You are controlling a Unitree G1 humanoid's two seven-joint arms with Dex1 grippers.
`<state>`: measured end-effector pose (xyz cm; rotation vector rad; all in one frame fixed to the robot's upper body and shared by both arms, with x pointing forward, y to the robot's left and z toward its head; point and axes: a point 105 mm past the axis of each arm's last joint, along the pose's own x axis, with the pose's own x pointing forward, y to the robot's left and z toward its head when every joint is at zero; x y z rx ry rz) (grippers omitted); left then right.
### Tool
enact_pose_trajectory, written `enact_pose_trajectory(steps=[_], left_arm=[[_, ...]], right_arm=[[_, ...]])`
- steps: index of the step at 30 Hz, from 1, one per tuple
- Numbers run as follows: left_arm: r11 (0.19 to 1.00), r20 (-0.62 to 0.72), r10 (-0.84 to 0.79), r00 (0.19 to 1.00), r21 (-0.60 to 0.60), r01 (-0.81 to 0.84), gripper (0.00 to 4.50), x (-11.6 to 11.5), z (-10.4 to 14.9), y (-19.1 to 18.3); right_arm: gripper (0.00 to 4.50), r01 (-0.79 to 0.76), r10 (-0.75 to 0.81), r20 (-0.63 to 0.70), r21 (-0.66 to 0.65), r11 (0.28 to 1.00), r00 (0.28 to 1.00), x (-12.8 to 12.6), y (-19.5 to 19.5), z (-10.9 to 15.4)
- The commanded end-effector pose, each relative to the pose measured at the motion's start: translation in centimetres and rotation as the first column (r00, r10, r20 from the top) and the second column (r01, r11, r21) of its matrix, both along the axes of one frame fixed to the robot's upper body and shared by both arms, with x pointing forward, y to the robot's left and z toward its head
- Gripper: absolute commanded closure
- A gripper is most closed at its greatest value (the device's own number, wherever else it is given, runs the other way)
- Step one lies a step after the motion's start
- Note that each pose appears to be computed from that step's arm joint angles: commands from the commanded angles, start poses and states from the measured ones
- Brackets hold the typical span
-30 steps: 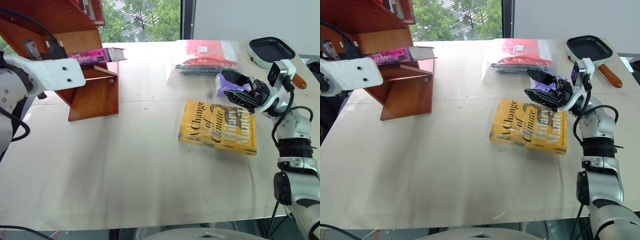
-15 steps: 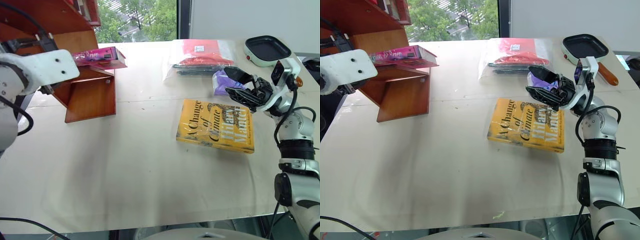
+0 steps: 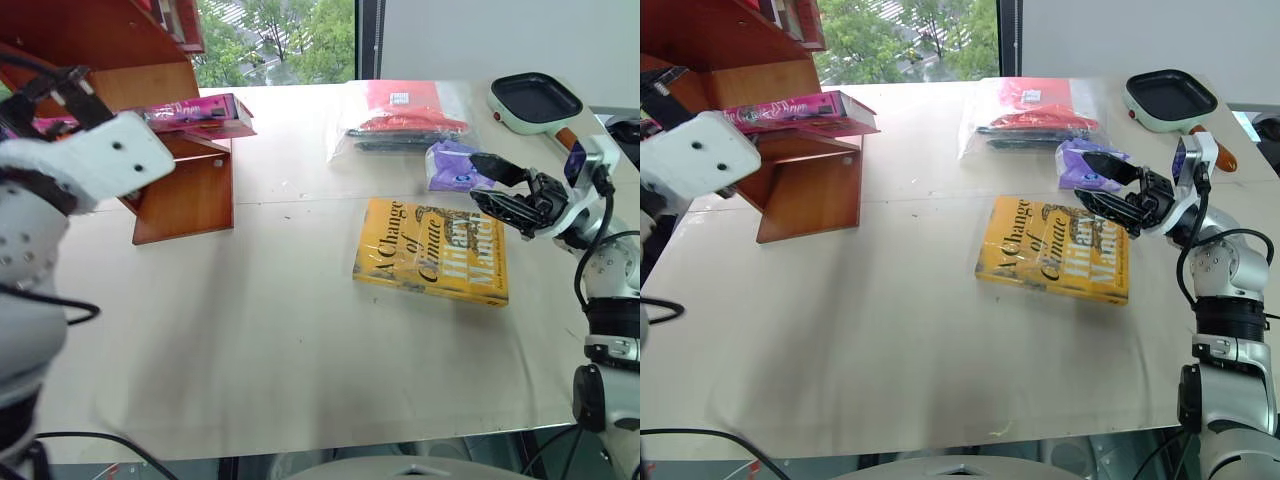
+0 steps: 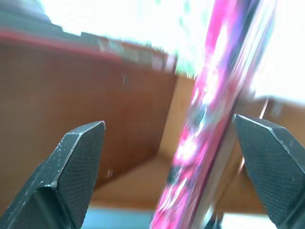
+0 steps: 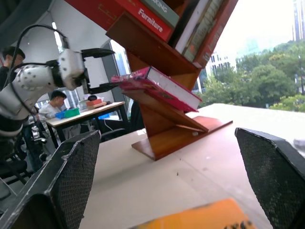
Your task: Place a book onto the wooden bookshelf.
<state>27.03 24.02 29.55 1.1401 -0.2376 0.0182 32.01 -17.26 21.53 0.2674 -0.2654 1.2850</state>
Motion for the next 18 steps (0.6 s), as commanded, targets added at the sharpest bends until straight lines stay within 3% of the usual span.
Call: enact_pose_trajectory(steps=[1, 2, 3, 5, 6, 8, 11, 18], left_arm=[[0.923, -0.125, -0.208, 0.97, -0.354, 0.152, 0.07, -0.3, -5.7, -2.6], [0.856, -0.123, -0.272, 0.954, -0.484, 0.182, 0.07, -0.7, -7.2, -3.4], [0.8, -0.208, -0.359, 0.91, -0.571, 0.185, 0.07, -1.3, -10.4, -4.8], [0.703, -0.315, -0.467, 0.826, -0.698, 0.132, 0.07, -3.0, -15.0, -6.6], [0.686, -0.379, -0.468, 0.798, -0.726, 0.057, 0.07, -3.7, -17.8, -6.7], [0.665, -0.437, -0.441, 0.784, -0.746, -0.041, 0.07, -4.6, -21.0, -6.6], [0.685, -0.46, -0.393, 0.796, -0.724, -0.081, 0.07, -5.1, -23.3, -6.0], [0.67, -0.472, -0.468, 0.747, -0.741, -0.048, 0.07, -5.1, -25.1, -7.2]], right_arm=[[0.0, 0.066, -0.065, 0.02, -0.047, 0.997, 0.998, -0.7, -0.9, -0.9], [0.0, 0.112, -0.112, 0.009, -0.052, 0.992, 0.994, -0.6, -1.4, -1.7], [0.0, 0.206, -0.205, 0.022, -0.072, 0.976, 0.979, -0.5, -2.4, -3.2], [0.0, 0.349, -0.349, 0.031, -0.133, 0.928, 0.937, -0.8, -4.2, -5.8], [0.0, 0.434, -0.434, 0.041, -0.187, 0.881, 0.9, -1.3, -5.8, -7.4], [0.0, 0.516, -0.521, 0.056, -0.265, 0.814, 0.852, -2.3, -8.0, -9.4], [0.0, 0.573, -0.577, 0.112, -0.37, 0.732, 0.809, -4.2, -10.4, -11.8], [0.0, 0.653, -0.677, 0.133, -0.45, 0.61, 0.724, -7.5, -13.7, -14.6]])
